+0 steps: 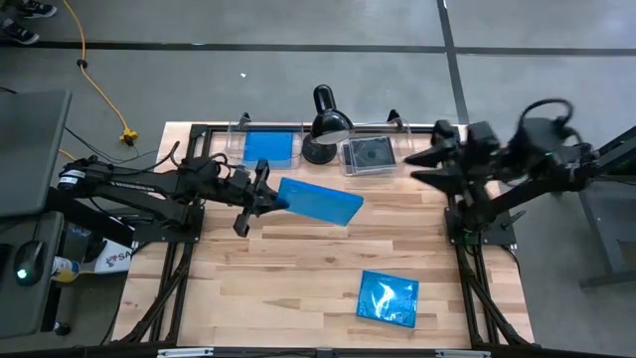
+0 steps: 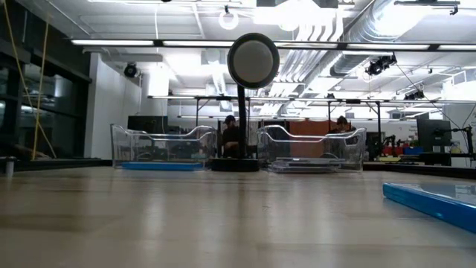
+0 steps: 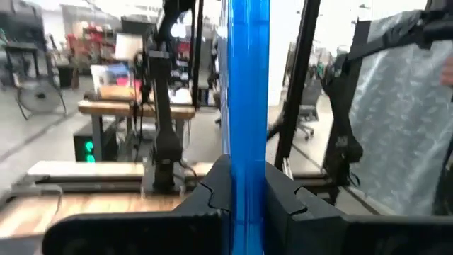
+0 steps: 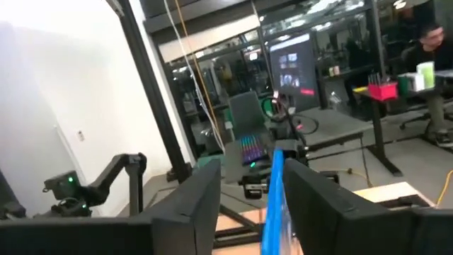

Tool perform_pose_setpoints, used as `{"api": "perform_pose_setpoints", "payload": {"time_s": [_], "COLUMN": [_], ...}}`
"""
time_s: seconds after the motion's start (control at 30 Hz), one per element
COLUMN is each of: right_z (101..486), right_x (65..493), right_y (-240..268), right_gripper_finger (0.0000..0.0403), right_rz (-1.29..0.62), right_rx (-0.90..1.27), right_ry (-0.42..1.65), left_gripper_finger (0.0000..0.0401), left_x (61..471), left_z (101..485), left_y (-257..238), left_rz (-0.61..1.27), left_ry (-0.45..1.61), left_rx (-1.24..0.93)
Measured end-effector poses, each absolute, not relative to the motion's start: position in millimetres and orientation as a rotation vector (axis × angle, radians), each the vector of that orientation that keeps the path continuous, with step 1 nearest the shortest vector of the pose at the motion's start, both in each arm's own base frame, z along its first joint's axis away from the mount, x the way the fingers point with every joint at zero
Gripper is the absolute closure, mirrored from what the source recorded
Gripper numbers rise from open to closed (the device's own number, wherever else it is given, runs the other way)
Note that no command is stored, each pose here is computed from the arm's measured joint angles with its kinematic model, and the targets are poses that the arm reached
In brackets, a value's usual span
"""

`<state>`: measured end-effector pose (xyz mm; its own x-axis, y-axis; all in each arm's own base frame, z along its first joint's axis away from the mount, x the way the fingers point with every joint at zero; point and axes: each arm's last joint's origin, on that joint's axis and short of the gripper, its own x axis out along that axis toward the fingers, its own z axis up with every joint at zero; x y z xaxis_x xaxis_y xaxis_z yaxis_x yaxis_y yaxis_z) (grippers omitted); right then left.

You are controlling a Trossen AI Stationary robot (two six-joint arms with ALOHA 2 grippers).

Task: Pick & place jewel cases by type
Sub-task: Put the left blue CD case into the left transparent bin

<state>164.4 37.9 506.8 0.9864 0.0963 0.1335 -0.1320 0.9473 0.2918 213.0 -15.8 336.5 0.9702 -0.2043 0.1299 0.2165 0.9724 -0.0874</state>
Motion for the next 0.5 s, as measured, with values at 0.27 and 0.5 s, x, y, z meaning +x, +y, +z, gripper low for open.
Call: {"api": "perform_pose_setpoints", "payload": {"time_s": [0.27, 0.5], "right_z": [505, 491], "right_x": [154, 168], "right_y": [39, 44], "right_gripper_finger": [0.0254, 0.0253], "right_rz": [0.088, 0.050], "right_rx": [0.287, 0.288], "right_ry": [-0.093, 0.016], "left_gripper_finger": [0.0380, 0.0380], "left_x": [207, 198], "left_z": [355, 381], "left_y": [-13, -9], "left_rz": [-0.127, -0.012], "left_ry": [-0.310, -0.453], "left_rx": [-0.107, -0.089]}}
